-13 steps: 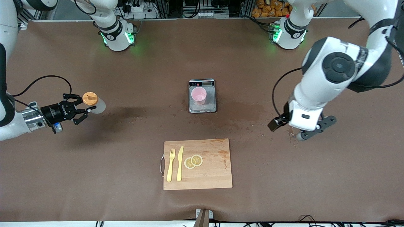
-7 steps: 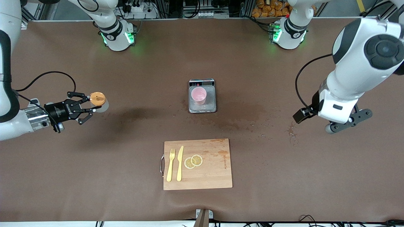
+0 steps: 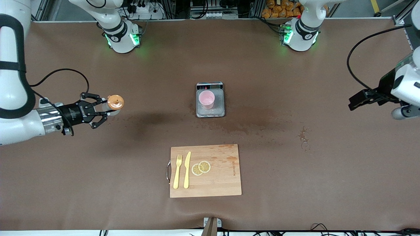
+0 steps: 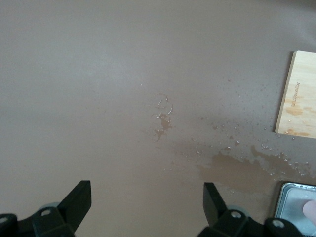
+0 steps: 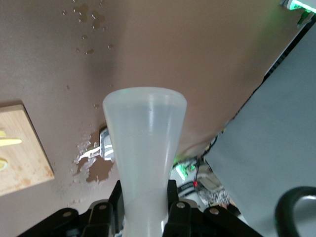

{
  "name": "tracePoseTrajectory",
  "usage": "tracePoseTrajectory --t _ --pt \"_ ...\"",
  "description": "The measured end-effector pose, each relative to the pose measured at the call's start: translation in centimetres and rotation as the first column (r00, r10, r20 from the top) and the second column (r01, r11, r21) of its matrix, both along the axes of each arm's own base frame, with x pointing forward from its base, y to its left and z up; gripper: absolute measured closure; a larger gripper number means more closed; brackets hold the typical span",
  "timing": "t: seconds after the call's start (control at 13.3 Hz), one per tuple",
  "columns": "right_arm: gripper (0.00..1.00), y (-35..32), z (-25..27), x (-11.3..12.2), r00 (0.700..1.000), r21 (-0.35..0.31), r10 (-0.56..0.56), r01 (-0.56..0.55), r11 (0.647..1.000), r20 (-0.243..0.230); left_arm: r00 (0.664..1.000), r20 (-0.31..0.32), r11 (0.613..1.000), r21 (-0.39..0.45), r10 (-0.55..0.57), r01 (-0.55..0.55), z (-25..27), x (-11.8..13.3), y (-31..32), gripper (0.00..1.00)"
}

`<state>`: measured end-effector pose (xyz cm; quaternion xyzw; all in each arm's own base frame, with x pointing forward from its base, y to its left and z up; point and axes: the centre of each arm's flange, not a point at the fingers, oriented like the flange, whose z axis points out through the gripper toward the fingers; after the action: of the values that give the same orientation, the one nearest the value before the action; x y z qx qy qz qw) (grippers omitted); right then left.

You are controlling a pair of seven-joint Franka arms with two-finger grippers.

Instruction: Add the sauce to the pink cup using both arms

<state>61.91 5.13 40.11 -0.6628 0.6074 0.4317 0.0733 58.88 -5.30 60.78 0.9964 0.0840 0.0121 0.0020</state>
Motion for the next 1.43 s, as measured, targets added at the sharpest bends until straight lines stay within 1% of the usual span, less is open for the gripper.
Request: tracePoseTrajectory --t 0.15,0.3,0.45,0.6,0.9,1.13,1.28,1.43 --pt "0.63 3.7 0.6 -0.2 1.0 -0.11 0.019 -0.018 0.994 0.005 1.0 -0.006 1.0 0.002 -0.007 0.007 -0.1 -0.7 -0.5 0.0" --pt "0.63 7.9 1.1 -0.7 1.0 -0.209 0.031 -0.03 0.977 0.001 1.0 -0.01 1.0 0.002 -0.009 0.009 -0.2 -0.8 -0.7 0.0" --pt "0.63 11.8 1.5 -1.3 0.999 -0.306 0.042 -0.039 0.951 0.002 1.0 -0.01 1.0 0.002 -0.013 0.013 -0.2 -0.9 -0.9 0.0" --pt "0.63 14.9 2.0 -2.0 0.999 -0.398 0.049 -0.044 0.916 0.003 1.0 -0.01 1.0 0.001 -0.019 0.019 -0.2 -0.9 -1.3 0.0" --pt "0.63 18.3 1.9 -3.3 0.998 -0.523 0.062 -0.052 0.851 0.002 1.0 -0.009 1.0 0.001 -0.023 0.023 -0.1 -1.0 -1.6 0.0" --pt "0.63 20.8 1.3 -4.5 0.997 -0.627 0.079 -0.056 0.777 0.009 1.0 -0.003 1.0 0.002 -0.017 0.017 0.2 -1.1 -1.5 0.0" --pt "0.63 23.3 0.7 -5.6 0.996 -0.672 0.087 -0.058 0.738 0.008 1.0 0.002 1.0 0.002 -0.014 0.014 0.6 -1.4 -1.5 0.0" --pt "0.63 25.1 0.1 -6.4 0.997 -0.696 0.077 -0.047 0.716 0.011 1.0 -0.001 1.0 0.003 -0.012 0.012 0.7 -1.5 -1.4 0.0"
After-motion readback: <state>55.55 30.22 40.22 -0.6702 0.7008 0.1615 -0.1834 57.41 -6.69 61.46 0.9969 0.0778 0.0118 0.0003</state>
